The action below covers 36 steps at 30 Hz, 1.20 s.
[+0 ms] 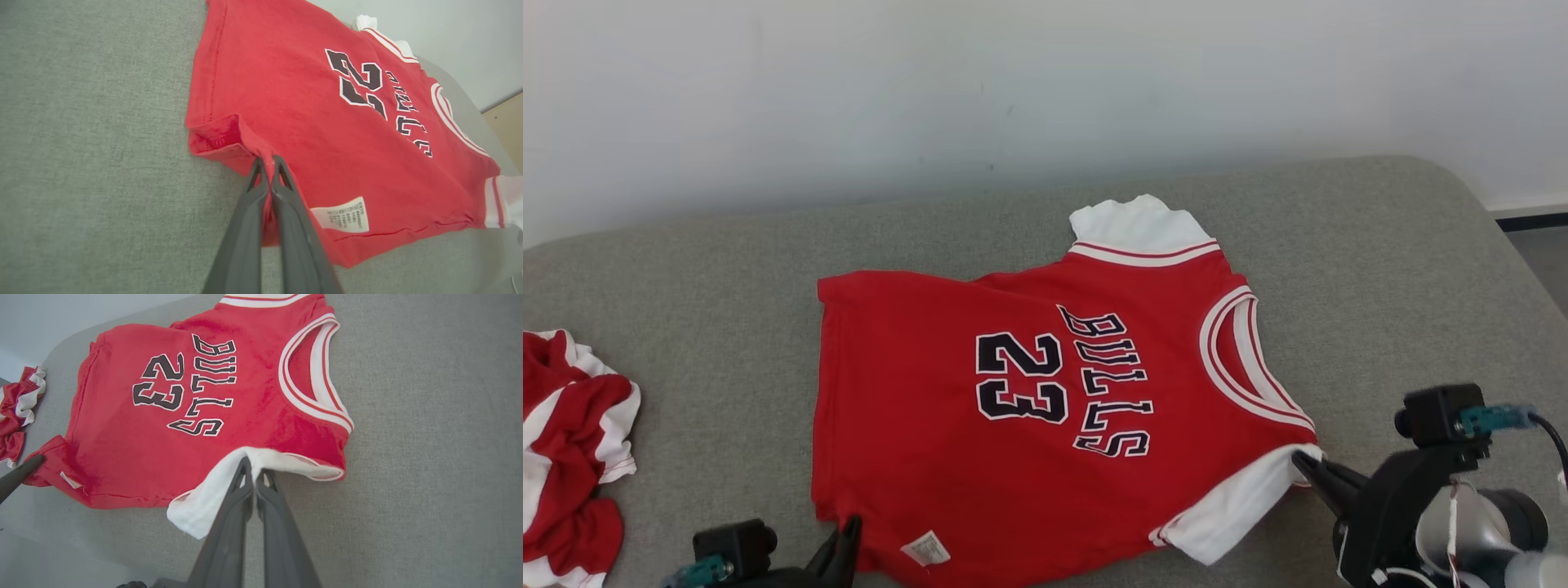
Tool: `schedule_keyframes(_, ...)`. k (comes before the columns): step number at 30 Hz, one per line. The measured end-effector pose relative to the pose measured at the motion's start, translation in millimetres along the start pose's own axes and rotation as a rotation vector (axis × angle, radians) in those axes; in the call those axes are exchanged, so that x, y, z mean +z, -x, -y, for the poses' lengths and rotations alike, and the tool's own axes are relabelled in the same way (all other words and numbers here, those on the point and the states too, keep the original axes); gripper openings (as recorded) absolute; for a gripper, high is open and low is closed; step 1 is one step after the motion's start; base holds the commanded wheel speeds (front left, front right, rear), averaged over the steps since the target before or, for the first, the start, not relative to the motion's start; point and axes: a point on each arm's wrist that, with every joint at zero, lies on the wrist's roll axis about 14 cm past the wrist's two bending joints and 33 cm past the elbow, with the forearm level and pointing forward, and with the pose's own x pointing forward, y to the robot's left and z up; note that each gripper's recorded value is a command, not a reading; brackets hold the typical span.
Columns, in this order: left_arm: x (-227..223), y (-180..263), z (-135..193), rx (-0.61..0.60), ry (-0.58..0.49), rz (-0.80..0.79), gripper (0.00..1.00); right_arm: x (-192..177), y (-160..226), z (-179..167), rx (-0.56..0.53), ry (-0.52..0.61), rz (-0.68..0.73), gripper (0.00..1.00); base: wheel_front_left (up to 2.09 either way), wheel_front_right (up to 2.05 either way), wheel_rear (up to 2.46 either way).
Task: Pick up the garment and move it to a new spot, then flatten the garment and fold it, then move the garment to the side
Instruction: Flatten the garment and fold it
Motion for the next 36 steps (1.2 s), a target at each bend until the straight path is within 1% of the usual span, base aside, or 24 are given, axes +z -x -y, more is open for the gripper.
schedule_keyframes(3,7,-14,5,-0.002,0.013,-0.003,0.0,23,-18,-1,0.024,0.026,0.039,0.0,0.0,0.0,0.0)
schedule_keyframes(4,7,-14,5,-0.002,0.013,-0.003,0.0,23,-18,-1,0.024,0.026,0.039,0.0,0.0,0.0,0.0)
schedule_keyframes(7,16,-28,6,0.002,0.023,0.002,0.0,43,-34,-2,0.034,0.09,0.074,0.0,0.0,0.0,0.0)
schedule_keyframes(10,28,-40,-2,0.041,0.036,0.028,0.0,48,-49,-3,0.045,0.133,0.075,0.0,0.0,0.0,0.0)
schedule_keyframes(15,38,-53,-15,0.106,0.033,0.044,0.0,74,-68,-6,0.066,0.203,0.156,0.0,0.0,0.0,0.0)
schedule_keyframes(22,41,-66,-29,0.157,0.022,0.04,0.0,90,-93,-6,0.078,0.244,0.212,0.0,0.0,0.0,0.0)
schedule_keyframes(31,37,-75,-33,0.17,0.018,0.021,0.0,93,-115,-6,0.098,0.264,0.216,0.0,0.0,0.0,0.0)
schedule_keyframes(32,37,-75,-34,0.171,0.018,0.021,0.25,92,-117,-5,0.096,0.261,0.217,0.0,0.0,0.0,0.0)
schedule_keyframes(33,37,-76,-34,0.174,0.017,0.027,1.0,92,-118,-2,0.089,0.253,0.22,0.07,0.0,0.0,0.0)
schedule_keyframes(34,39,-76,-35,0.18,0.012,0.038,1.0,93,-119,0,0.083,0.247,0.225,1.0,0.0,0.0,0.0)
schedule_keyframes(36,43,-77,-35,0.181,0.008,0.053,1.0,94,-121,1,0.081,0.226,0.245,1.0,0.0,0.0,0.0)
